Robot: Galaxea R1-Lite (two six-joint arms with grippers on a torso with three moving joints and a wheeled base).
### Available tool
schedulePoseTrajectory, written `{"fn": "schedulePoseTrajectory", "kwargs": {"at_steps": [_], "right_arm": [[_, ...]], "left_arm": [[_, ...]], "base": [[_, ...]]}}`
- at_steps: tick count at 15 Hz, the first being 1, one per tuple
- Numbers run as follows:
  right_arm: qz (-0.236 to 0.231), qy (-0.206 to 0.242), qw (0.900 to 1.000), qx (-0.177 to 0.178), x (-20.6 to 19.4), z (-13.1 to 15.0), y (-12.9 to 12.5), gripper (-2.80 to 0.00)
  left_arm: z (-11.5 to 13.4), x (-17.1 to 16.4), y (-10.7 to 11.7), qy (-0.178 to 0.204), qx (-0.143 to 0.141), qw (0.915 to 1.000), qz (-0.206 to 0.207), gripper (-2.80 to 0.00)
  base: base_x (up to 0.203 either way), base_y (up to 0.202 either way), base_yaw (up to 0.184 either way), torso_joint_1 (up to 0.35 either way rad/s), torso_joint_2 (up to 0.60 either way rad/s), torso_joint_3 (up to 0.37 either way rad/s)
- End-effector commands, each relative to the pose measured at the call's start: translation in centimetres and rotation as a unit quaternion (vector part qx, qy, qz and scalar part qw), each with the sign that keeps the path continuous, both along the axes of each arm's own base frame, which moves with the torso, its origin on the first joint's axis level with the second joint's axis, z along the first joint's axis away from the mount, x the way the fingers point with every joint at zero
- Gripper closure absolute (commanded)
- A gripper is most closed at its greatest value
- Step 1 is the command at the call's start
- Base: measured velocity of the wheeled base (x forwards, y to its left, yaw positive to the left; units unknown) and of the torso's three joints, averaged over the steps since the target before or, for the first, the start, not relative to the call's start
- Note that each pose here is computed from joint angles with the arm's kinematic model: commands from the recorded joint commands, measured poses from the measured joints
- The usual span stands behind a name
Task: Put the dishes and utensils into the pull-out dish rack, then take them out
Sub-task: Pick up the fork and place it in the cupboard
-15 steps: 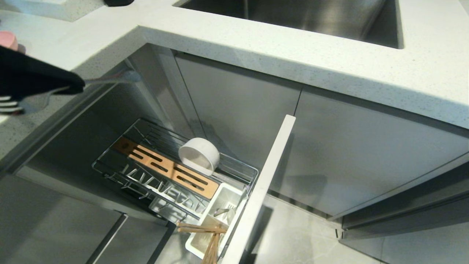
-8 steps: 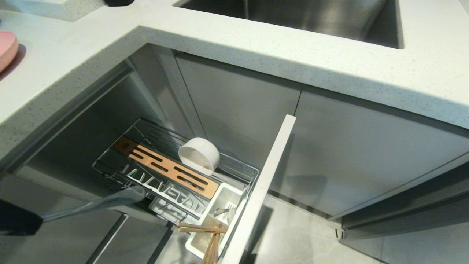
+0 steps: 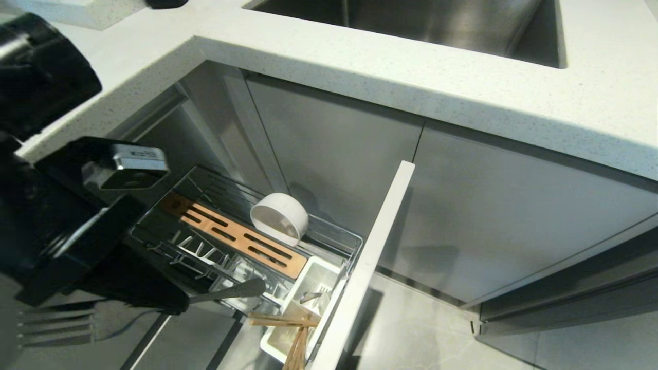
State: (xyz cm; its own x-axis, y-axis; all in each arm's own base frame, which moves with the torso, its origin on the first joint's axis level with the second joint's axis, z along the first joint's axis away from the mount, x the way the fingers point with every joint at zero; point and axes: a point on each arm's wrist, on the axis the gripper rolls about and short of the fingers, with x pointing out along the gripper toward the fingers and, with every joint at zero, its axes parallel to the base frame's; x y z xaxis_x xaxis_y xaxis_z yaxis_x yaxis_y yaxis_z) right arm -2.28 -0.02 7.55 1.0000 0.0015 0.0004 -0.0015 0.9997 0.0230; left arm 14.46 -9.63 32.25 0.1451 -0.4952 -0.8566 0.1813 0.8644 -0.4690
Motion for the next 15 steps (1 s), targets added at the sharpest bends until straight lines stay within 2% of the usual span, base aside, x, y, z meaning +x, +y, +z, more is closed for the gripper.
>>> {"fn": "schedulePoseTrajectory", "kwargs": {"at_steps": [1,3,12,15], "right_arm": [[0.0,0.0,1.0,0.0,0.0,0.0,0.0,0.0],[0.0,0.001,1.0,0.0,0.0,0.0,0.0,0.0],[0.001,0.001,1.0,0.0,0.0,0.0,0.0,0.0],[0.0,0.001,1.0,0.0,0.0,0.0,0.0,0.0]], "left_arm": [[-1.7,2.5,-1.4,0.037,0.024,0.999,-0.004,0.0],[-2.2,3.8,-2.1,0.035,0.026,0.9991,-0.003,0.0],[-6.2,8.2,-5.0,0.084,0.052,0.9951,-0.008,0.0],[-7.4,9.6,-6.0,0.088,0.054,0.9946,-0.009,0.0]], "base": [[0.0,0.0,0.0,0.0,0.0,0.0],[0.0,0.0,0.0,0.0,0.0,0.0],[0.0,0.0,0.0,0.0,0.0,0.0],[0.0,0.0,0.0,0.0,0.0,0.0]]}}
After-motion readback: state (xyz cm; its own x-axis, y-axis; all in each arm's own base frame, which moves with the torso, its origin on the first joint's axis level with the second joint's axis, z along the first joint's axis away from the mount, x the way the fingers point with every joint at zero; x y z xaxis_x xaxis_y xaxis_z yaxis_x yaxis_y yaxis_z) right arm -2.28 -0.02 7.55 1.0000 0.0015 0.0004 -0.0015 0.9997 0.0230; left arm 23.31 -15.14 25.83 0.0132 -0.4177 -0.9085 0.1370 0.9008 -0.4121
